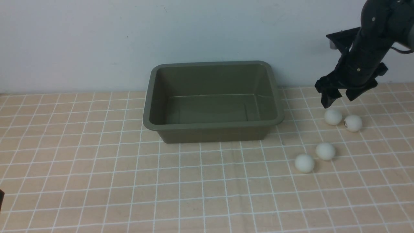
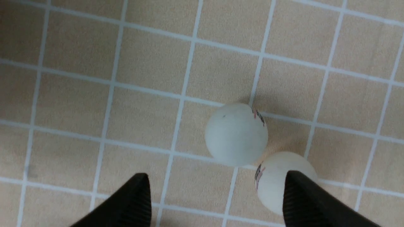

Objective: Put the table tennis balls into the box on the light coffee tablecloth.
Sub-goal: 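Reach for and grasp a ping pong ball on the table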

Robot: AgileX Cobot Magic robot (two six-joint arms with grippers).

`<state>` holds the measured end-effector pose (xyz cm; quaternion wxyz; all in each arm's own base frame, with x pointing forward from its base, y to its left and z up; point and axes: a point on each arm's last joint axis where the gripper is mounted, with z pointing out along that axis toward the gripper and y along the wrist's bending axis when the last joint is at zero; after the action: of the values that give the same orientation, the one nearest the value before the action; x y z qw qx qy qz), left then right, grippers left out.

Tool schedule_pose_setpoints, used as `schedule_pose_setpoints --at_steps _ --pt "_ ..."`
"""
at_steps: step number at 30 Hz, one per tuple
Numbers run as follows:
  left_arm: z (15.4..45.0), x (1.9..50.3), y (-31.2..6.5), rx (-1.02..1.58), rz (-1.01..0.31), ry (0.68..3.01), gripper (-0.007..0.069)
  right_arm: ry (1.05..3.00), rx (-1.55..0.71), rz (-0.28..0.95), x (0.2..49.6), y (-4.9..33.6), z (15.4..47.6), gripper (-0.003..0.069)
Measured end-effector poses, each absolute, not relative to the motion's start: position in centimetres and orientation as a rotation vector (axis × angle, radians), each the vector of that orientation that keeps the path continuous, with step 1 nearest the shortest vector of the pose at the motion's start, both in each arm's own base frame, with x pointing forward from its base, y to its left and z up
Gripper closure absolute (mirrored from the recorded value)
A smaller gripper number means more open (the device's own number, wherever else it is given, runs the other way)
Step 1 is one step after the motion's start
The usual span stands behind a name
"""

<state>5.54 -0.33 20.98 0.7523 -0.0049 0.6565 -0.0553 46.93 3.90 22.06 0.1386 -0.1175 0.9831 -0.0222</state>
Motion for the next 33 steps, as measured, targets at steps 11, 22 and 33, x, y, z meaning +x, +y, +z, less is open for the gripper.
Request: schedule_pose_setpoints --at_steps 11,22,33 --pt "21.0 5.5 -0.3 -0.011 -0.121 1.434 0.069 2.868 -0.335 -0.064 48.1 3.7 19.5 0.015" --pt "21.0 5.5 -0.3 -0.011 -0.121 1.434 0.069 2.878 -0.333 -0.065 48.9 3.4 16.8 0.015" --pt "21.0 5.5 -0.3 -0.011 -0.121 1.434 0.069 2.888 -0.31 -0.064 49.3 2.8 15.1 0.0209"
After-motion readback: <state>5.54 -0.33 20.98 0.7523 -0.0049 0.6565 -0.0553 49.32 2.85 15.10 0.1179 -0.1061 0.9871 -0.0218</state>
